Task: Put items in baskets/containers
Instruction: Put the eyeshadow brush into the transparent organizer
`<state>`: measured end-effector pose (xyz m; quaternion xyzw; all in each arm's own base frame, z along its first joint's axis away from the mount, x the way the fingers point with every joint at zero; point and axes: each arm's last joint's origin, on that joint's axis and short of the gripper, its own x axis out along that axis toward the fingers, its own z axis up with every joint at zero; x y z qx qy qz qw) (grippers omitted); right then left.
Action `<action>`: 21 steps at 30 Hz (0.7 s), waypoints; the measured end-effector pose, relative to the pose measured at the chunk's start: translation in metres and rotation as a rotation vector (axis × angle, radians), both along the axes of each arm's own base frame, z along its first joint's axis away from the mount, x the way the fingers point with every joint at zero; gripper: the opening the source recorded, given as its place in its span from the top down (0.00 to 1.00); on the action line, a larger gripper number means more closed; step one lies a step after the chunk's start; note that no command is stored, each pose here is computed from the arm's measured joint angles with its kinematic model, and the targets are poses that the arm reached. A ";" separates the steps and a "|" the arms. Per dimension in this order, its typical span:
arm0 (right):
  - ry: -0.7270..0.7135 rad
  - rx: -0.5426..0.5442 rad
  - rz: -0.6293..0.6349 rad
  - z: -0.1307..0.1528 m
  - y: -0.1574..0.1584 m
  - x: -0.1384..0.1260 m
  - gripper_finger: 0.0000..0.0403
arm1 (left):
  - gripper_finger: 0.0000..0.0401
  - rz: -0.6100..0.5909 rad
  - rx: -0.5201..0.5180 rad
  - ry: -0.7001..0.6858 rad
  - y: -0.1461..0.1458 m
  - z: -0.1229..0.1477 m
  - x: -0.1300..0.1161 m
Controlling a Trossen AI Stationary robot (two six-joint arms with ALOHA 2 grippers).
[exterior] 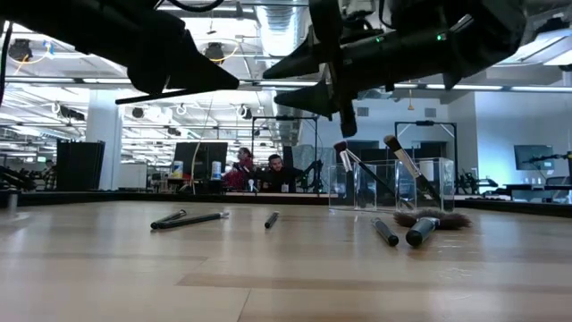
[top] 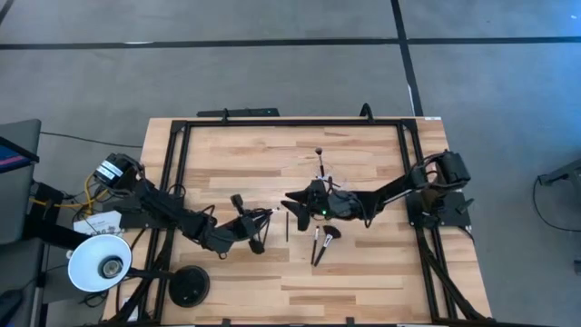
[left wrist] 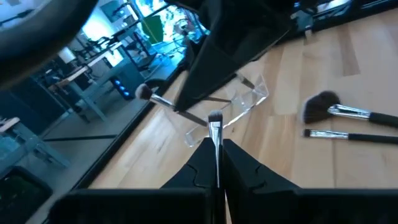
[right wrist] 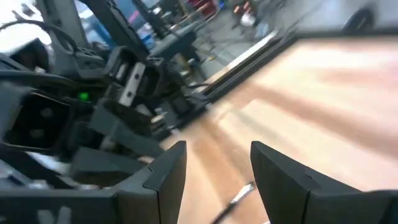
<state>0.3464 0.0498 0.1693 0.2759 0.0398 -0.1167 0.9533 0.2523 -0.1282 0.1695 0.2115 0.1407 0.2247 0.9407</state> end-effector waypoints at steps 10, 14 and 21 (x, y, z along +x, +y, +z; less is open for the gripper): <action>-0.005 0.107 0.034 0.002 -0.001 0.004 0.59 | 0.97 0.015 0.024 0.008 0.002 0.000 0.000; -0.016 0.154 0.027 0.006 -0.001 0.007 0.61 | 0.97 0.038 0.048 0.014 0.005 0.001 0.001; -0.012 0.213 0.012 0.010 -0.001 0.012 0.65 | 0.97 0.030 0.105 0.041 0.005 0.002 0.002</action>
